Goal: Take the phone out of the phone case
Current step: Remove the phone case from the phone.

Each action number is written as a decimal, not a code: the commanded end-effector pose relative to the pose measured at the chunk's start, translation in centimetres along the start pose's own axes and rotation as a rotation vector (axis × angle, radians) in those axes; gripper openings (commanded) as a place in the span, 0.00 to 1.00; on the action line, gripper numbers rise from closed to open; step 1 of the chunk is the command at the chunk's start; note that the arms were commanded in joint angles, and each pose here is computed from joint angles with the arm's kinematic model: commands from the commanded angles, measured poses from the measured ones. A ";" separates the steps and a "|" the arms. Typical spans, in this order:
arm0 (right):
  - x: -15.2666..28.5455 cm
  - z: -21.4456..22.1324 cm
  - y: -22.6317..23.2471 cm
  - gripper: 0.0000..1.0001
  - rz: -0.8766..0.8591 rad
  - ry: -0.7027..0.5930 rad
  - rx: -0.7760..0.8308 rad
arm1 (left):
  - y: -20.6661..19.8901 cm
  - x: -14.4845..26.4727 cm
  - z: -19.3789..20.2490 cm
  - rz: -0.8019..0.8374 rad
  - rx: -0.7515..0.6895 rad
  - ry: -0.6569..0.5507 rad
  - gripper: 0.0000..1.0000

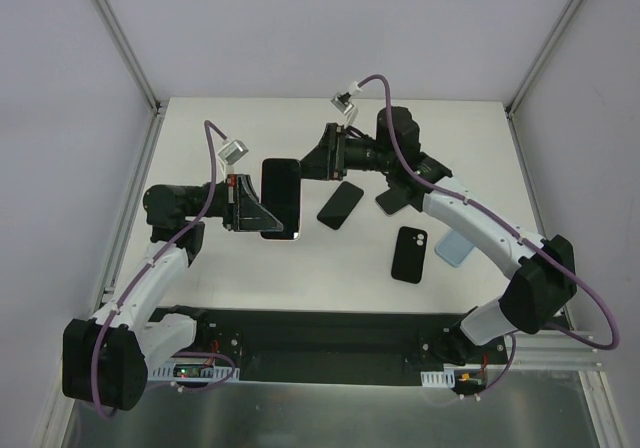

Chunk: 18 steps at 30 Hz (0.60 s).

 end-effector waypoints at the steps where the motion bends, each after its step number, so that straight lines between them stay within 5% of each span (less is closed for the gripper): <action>1: -1.7 7.9 -1.6 0.50 -0.018 0.337 -0.068 | -3.3 -1.0 -3.3 0.064 -0.306 -0.179 0.00; 12: -3.7 9.8 0.5 0.41 -0.117 0.384 -0.049 | -3.0 -1.1 -3.6 0.072 -0.301 -0.179 0.00; 15: -3.6 9.9 1.2 0.33 -0.134 0.382 -0.031 | -2.7 -1.1 -3.8 0.070 -0.290 -0.181 0.00; 18: -3.4 9.9 1.5 0.14 -0.137 0.374 -0.025 | -2.6 -1.1 -3.9 0.075 -0.290 -0.180 0.00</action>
Point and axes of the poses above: each gripper's point midway between its finger pads, its own x axis back along the fingers, its own y axis along the line the jaws close on, z = x × y, the point moved 7 cm from there along x, back along the fingers, and after that the axes turned 4 degrees about -x, right-handed, at the moved point
